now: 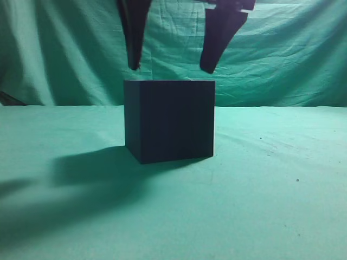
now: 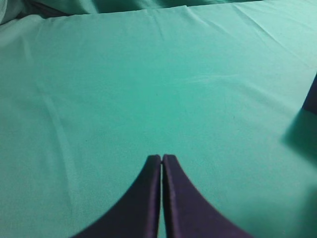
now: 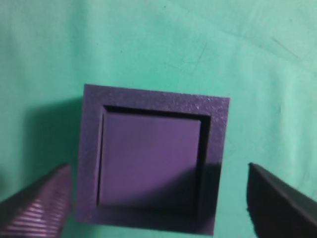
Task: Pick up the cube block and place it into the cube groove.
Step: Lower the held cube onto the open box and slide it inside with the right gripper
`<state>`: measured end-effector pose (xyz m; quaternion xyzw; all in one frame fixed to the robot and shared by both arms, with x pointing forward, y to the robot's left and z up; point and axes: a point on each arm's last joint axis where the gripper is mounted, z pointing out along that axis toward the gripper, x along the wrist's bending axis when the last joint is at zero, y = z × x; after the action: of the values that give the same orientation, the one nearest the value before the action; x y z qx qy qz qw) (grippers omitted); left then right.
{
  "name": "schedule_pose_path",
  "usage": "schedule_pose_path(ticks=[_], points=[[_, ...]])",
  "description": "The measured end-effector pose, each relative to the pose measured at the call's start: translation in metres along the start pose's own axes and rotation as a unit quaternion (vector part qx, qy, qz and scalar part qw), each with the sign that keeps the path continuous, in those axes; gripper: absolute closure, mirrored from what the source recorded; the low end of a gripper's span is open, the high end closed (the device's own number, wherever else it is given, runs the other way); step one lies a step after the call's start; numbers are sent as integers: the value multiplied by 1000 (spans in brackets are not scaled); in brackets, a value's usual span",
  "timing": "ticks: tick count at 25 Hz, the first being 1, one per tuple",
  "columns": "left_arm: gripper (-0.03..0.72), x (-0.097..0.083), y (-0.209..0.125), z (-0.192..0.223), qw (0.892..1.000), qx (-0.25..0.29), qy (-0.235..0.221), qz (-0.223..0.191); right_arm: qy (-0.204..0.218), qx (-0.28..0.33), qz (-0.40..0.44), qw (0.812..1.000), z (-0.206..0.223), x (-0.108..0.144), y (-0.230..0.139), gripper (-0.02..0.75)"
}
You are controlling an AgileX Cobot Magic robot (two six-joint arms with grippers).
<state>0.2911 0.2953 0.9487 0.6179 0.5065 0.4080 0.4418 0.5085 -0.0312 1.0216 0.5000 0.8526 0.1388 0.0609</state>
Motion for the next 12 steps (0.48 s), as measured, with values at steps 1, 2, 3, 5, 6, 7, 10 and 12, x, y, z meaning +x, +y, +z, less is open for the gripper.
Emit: schedule_pose_path(ticks=[1,2,3,5,6,7,10,12], points=[[688,0,0,0,1000,0,0,0,-2,7,1,1000,-4,0,2,88],[688,0,0,0,1000,0,0,0,-3,11,2,1000,-10,0,4,92],[688,0,0,0,1000,0,0,0,-7,18,2,1000,-16,0,5,92],[688,0,0,0,1000,0,0,0,-18,18,0,1000,-35,0,13,162],[688,0,0,0,1000,0,0,0,-21,12,0,1000,-45,-1,17,243],[688,0,0,0,1000,0,0,0,-23,-1,-1,1000,-55,-1,20,339],[688,0,0,0,1000,0,0,0,-17,-36,1,999,-89,-5,16,605],[688,0,0,0,1000,0,0,0,-11,-58,3,998,-114,-9,5,692]])
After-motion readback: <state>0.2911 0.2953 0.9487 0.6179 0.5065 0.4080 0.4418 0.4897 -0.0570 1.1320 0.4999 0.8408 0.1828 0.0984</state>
